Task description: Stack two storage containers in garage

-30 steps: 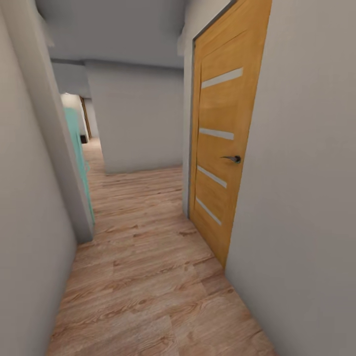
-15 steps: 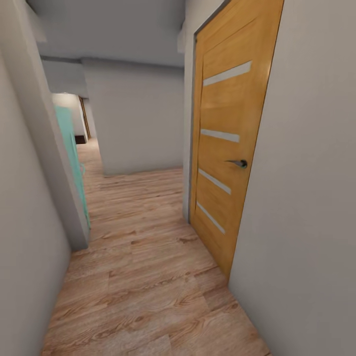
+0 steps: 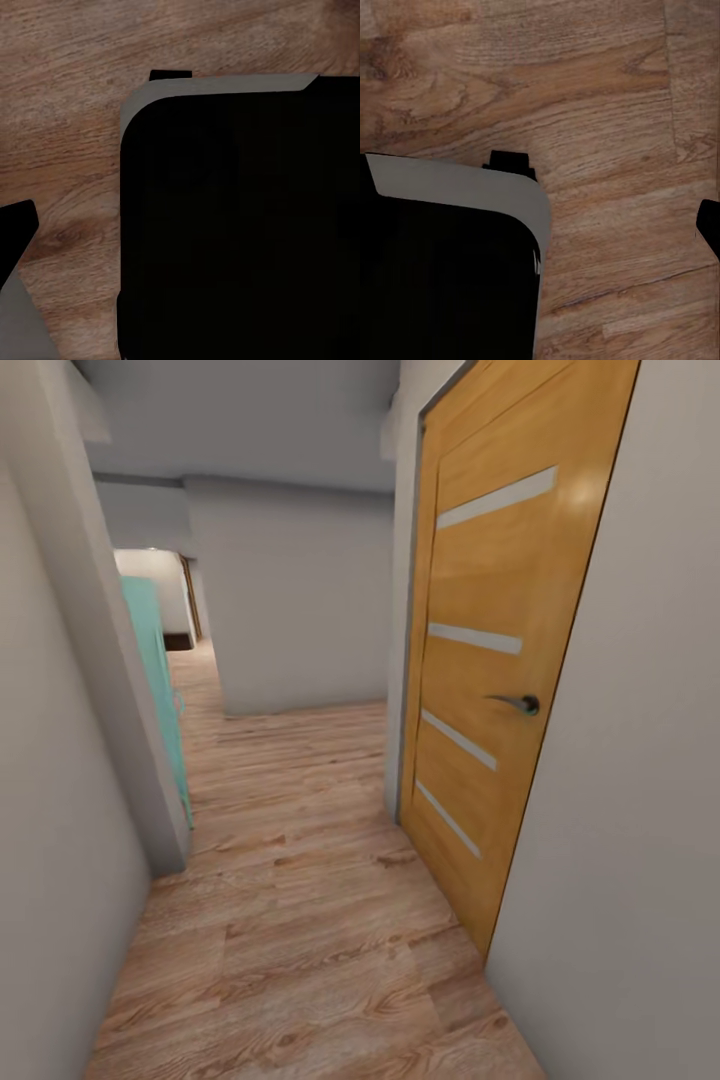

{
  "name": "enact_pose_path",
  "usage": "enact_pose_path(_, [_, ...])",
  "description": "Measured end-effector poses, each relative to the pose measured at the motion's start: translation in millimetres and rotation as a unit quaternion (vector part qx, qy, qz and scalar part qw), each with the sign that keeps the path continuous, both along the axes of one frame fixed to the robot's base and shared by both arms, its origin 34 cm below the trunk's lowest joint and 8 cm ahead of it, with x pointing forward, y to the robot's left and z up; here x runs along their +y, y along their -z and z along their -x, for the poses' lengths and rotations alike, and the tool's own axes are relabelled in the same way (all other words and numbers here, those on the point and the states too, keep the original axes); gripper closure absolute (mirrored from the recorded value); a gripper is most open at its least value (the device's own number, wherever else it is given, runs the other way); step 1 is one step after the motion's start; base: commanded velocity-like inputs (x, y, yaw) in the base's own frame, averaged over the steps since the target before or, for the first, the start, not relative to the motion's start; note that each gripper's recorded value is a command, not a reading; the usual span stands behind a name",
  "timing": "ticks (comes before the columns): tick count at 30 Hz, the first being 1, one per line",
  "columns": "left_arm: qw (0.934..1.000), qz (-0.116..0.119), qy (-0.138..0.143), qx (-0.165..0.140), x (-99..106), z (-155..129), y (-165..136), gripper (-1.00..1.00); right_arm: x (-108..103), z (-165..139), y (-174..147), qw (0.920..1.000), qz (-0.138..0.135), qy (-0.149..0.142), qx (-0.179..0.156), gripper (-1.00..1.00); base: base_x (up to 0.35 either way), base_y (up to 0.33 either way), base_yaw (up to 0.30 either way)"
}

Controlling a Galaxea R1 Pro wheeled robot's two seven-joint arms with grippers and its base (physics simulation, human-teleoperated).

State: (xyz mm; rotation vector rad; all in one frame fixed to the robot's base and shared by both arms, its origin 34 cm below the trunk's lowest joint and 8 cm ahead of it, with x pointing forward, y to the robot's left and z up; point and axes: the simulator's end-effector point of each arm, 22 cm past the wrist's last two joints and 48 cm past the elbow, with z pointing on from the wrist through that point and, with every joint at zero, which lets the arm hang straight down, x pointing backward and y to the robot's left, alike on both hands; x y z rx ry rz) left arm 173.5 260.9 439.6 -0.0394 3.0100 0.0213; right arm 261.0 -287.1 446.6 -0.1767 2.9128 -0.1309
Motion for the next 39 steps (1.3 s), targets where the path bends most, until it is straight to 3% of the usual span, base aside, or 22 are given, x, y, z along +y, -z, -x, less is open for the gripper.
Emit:
enact_pose_path(18, [1.0000, 0.000, 0.000, 0.001, 0.0, 0.4, 0.0, -1.00, -0.7, -0.6, -0.2, 1.0000, 0.000, 0.000, -0.001, -1.00, 0.299, 0.000, 0.262])
enact_pose_path(39, [1.0000, 0.000, 0.000, 0.002, -0.1, 0.8, 0.1, -1.00, -3.1, -1.5, -0.5, 1.0000, 0.002, 0.001, -0.004, -1.00, 0.320, 0.000, 0.020])
